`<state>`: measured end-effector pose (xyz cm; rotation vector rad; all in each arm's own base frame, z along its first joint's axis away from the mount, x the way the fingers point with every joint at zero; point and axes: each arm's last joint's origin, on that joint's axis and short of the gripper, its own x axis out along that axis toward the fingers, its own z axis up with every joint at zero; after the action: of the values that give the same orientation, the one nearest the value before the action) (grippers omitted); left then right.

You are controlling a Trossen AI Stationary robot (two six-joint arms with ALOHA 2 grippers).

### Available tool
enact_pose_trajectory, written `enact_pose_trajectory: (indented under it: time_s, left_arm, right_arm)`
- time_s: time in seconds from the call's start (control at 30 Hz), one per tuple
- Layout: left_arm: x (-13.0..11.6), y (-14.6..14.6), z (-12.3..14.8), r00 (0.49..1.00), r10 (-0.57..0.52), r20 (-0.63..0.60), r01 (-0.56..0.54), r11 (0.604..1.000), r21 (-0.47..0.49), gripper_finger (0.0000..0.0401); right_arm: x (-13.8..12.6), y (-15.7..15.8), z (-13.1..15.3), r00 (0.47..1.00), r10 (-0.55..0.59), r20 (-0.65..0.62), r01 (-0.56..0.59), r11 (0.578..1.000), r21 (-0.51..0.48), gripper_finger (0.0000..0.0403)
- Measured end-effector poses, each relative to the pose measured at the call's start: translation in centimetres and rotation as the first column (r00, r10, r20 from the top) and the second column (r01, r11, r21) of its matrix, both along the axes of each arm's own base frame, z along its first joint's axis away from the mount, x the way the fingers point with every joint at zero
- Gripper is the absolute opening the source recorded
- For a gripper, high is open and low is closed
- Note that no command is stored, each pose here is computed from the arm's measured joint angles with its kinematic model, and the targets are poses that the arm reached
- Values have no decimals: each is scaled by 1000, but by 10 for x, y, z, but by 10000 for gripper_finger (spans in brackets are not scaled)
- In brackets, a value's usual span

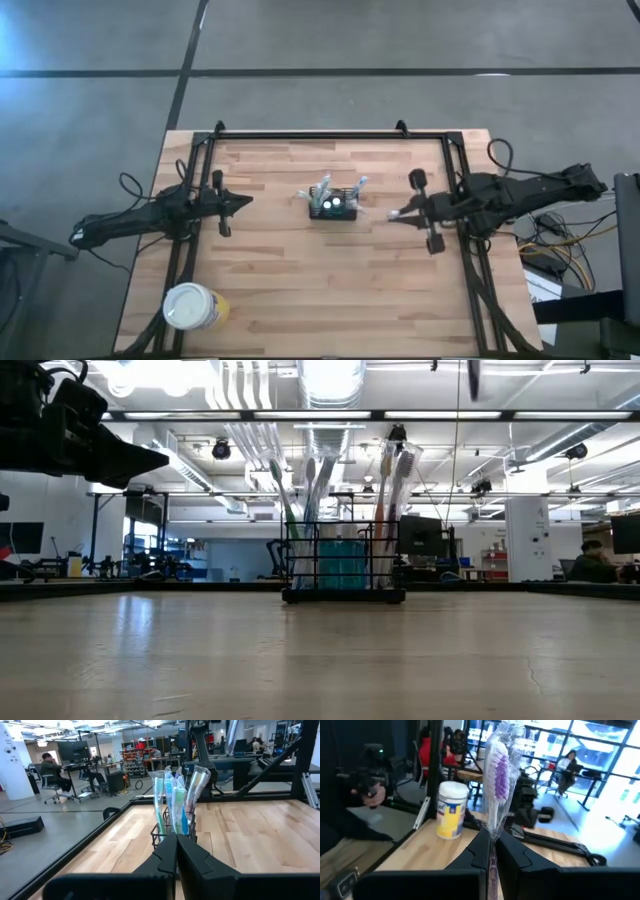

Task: Pick & Place toothbrushing station
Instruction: Put the purple toothbrush into the wire organizer

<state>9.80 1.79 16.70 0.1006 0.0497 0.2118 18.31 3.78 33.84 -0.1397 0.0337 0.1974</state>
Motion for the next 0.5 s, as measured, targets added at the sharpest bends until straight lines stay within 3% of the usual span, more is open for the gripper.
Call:
enact_pose_trajectory:
  time_s: [0.27,0.4,0.5]
  left_arm:
    - [0,0,0,1000,1,8,-1,999,-35,12]
    - [0,0,0,1000,6,30,-1,988,-153,12]
    - [0,0,0,999,7,33,-1,985,-173,12]
  right_arm:
    - [-42,-10,-43,985,-42,168,36,999,40,13]
    - [-58,-14,-62,980,-51,192,43,998,49,13]
    - [-66,-15,-72,975,-46,216,34,998,61,13]
